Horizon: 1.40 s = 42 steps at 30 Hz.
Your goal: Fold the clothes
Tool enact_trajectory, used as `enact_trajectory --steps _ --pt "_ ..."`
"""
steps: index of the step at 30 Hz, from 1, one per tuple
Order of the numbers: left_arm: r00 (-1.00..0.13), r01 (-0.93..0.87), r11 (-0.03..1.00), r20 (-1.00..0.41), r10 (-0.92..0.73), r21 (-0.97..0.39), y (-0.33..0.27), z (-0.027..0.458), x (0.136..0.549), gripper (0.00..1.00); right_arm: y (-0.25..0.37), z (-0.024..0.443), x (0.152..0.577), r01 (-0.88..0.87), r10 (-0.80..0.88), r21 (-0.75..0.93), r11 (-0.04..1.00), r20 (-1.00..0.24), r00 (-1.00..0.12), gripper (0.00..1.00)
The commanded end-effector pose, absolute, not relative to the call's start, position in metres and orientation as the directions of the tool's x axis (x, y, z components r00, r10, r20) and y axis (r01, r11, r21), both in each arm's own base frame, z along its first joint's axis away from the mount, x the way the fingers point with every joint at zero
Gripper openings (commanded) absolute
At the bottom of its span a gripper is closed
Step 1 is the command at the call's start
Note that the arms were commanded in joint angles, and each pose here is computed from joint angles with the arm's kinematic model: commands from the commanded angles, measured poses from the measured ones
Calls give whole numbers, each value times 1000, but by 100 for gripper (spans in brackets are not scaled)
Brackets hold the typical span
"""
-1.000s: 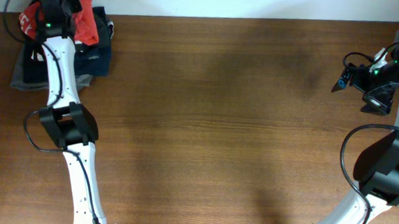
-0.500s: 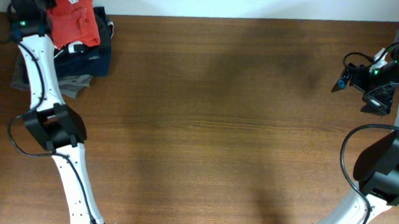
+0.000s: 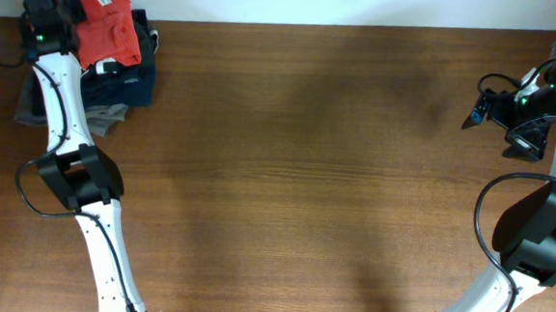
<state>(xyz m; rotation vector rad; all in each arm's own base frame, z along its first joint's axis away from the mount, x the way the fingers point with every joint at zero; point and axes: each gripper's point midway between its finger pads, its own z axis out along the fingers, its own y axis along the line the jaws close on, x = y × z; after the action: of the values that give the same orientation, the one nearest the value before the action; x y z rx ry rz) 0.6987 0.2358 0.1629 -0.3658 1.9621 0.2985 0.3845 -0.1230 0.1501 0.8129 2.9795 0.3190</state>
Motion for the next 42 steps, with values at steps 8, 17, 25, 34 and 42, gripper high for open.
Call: enact_trajectory --steps 8,17,25,34,42 --pt "-403 -319 947 -909 -107 30 213 202 690 14 -123 158 387 497 509 219 840 -3 -860 99" --pt "-583 -311 950 -797 -160 37 212 71 688 22 -123 158 389 525 539 220 822 -3 -842 99" --pt "-451 -316 948 -884 -121 32 214 158 696 24 -129 198 394 519 554 227 824 -133 -822 99" --pt "-260 -321 947 -963 -64 24 199 347 643 99 -121 305 366 466 527 245 850 -406 -747 99" --pt "-383 -315 949 -918 -100 28 186 355 603 99 -85 349 301 436 487 219 873 -445 -752 99"
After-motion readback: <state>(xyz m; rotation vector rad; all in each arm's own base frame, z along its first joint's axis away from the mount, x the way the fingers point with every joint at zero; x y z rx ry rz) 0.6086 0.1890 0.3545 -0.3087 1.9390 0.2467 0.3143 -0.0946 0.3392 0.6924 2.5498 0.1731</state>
